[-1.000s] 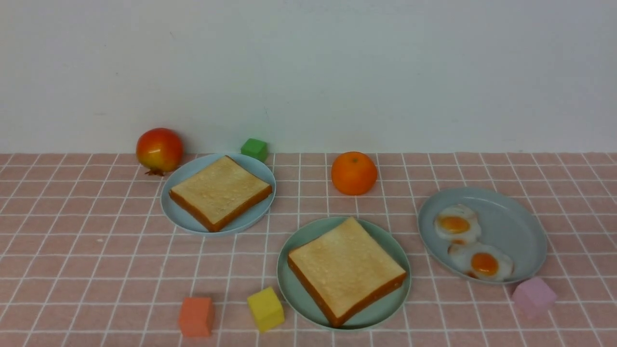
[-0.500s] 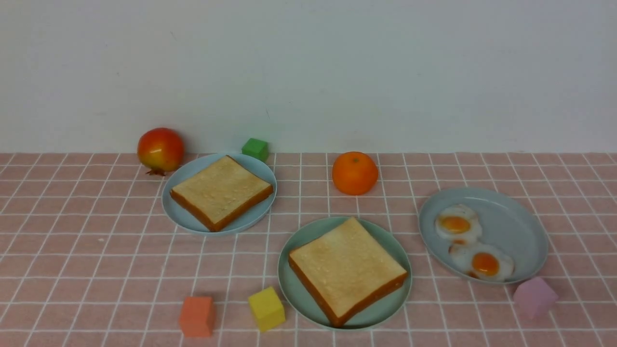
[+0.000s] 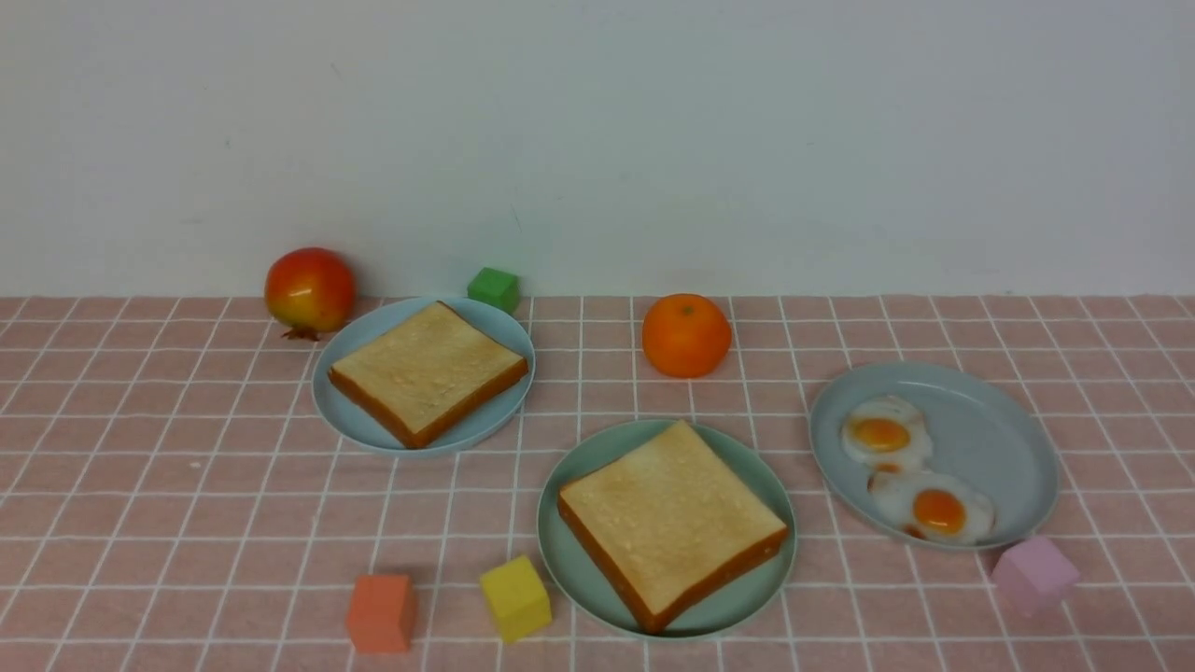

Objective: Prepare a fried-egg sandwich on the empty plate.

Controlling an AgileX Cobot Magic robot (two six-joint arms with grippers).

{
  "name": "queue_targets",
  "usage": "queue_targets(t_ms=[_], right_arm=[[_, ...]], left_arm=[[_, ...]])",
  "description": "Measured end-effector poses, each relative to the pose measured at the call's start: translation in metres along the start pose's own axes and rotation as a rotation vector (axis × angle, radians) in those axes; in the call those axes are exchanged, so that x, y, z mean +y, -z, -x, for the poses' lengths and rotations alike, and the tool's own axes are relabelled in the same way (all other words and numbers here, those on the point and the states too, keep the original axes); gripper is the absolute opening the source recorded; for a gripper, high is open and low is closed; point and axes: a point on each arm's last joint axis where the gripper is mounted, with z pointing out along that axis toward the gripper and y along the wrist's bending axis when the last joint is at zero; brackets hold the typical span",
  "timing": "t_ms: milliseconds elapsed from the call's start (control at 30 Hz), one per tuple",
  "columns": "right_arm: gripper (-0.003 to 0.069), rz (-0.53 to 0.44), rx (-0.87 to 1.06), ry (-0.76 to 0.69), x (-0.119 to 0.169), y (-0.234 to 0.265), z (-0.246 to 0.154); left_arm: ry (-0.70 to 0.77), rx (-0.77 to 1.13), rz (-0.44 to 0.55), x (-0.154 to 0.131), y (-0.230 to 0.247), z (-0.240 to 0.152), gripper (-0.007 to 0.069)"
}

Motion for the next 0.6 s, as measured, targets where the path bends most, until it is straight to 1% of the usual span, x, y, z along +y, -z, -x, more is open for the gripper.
queue_targets(t_ms=[433,600], right_arm=[[-0.0007,0.006,0.001,0.021,0.0005,0.0,-0.0001],[-0.0007,0.048,0.006,0.072,0.0043,0.0002,-0.0005]], left_arm=[[0.0,0.005,0.0,0.0,0.0,-0.0004,0.0013],[0.0,0.006,-0.001,0.0,0.0,-0.0005,0.0013]])
